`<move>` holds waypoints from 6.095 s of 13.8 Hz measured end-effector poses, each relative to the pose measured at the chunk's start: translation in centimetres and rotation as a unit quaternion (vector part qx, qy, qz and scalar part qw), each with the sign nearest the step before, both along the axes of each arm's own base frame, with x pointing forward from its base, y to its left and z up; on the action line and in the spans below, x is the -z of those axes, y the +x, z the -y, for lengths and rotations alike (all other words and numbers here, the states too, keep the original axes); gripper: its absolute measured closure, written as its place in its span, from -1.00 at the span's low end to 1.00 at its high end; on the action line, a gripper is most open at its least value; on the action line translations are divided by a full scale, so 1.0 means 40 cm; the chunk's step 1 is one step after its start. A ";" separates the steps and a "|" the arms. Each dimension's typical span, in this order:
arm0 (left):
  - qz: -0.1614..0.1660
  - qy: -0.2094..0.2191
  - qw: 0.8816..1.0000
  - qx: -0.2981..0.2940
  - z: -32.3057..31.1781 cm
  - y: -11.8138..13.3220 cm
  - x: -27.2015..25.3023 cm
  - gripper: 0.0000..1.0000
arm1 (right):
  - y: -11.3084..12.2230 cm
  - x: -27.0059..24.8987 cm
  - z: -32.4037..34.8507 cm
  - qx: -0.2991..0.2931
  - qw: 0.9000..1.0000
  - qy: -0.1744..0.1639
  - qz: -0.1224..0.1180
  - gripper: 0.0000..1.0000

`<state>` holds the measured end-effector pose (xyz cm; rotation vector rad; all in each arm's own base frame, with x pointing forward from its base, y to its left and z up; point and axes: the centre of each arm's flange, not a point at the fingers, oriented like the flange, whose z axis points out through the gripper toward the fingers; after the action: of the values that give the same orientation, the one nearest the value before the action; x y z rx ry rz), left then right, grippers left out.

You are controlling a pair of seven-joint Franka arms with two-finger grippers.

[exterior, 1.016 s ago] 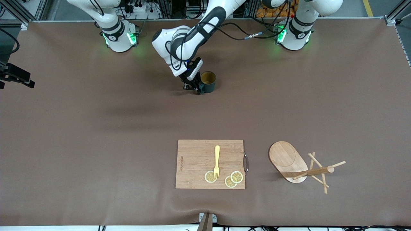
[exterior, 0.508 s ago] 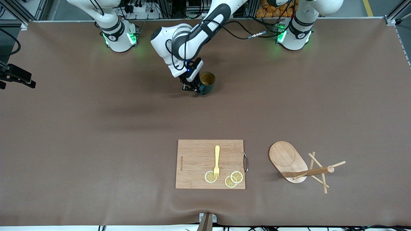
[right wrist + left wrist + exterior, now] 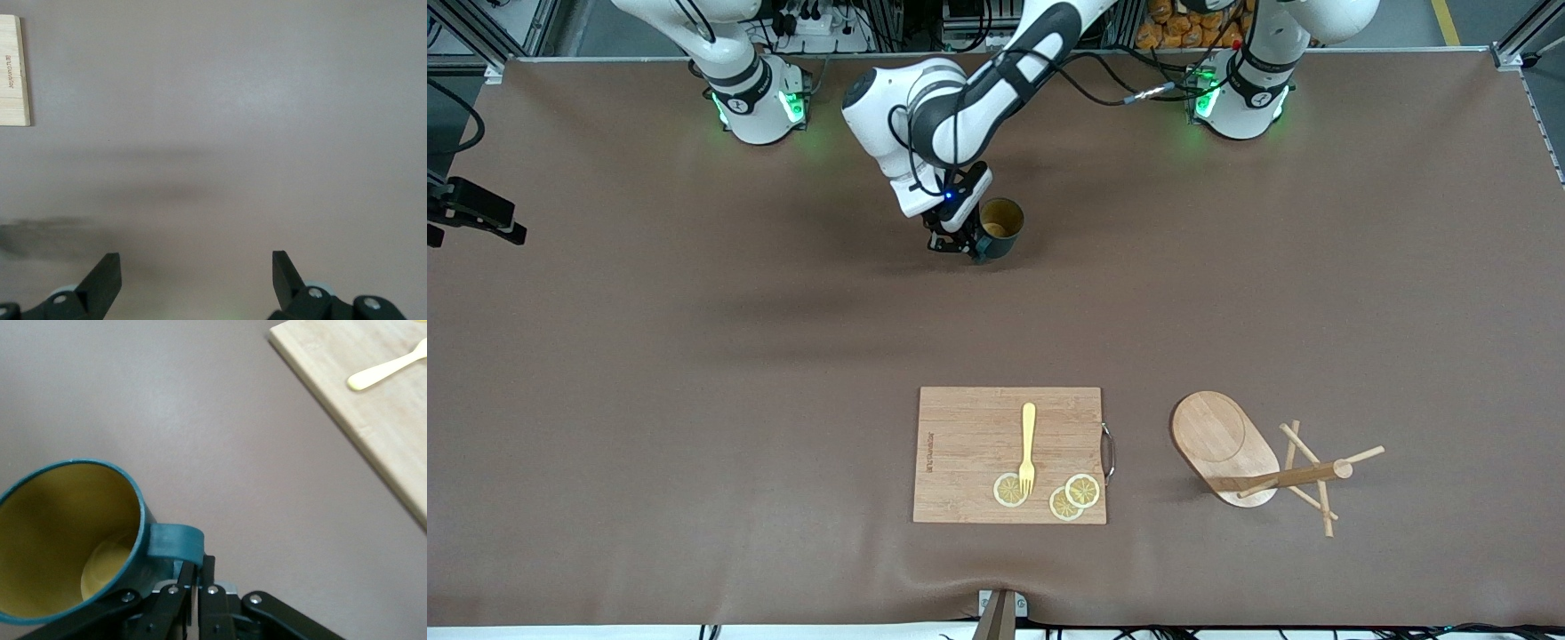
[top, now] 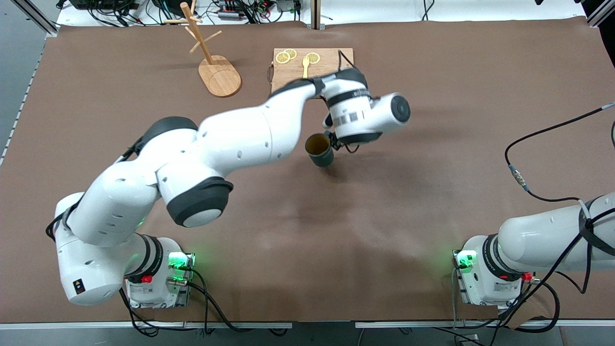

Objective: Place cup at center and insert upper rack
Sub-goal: 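Close the left gripper on the mug handle and lift the mug, then carry the teal mug with the left gripper toward the wooden mug tree, then tilt the mug and slide its handle onto a mug-tree peg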

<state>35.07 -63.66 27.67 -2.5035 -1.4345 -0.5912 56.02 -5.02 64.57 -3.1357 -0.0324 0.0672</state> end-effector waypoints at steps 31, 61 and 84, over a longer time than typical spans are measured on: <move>-0.134 -0.492 0.860 0.025 -1.047 0.812 -0.622 0.90 | 0.002 0.000 -0.021 -0.007 1.000 0.000 0.001 -1.00; -0.077 -0.685 0.709 0.152 -1.504 0.937 -0.286 0.90 | 0.004 0.005 -0.024 -0.009 1.000 0.000 -0.001 -1.00; 0.021 -0.722 0.665 0.191 -1.603 0.966 -0.233 0.90 | -0.014 0.009 -0.017 0.001 1.000 0.002 -0.025 -1.00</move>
<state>73.72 0.44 36.99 -3.9582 -1.6837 0.9904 55.46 -4.33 64.20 -3.1294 -0.0285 0.1460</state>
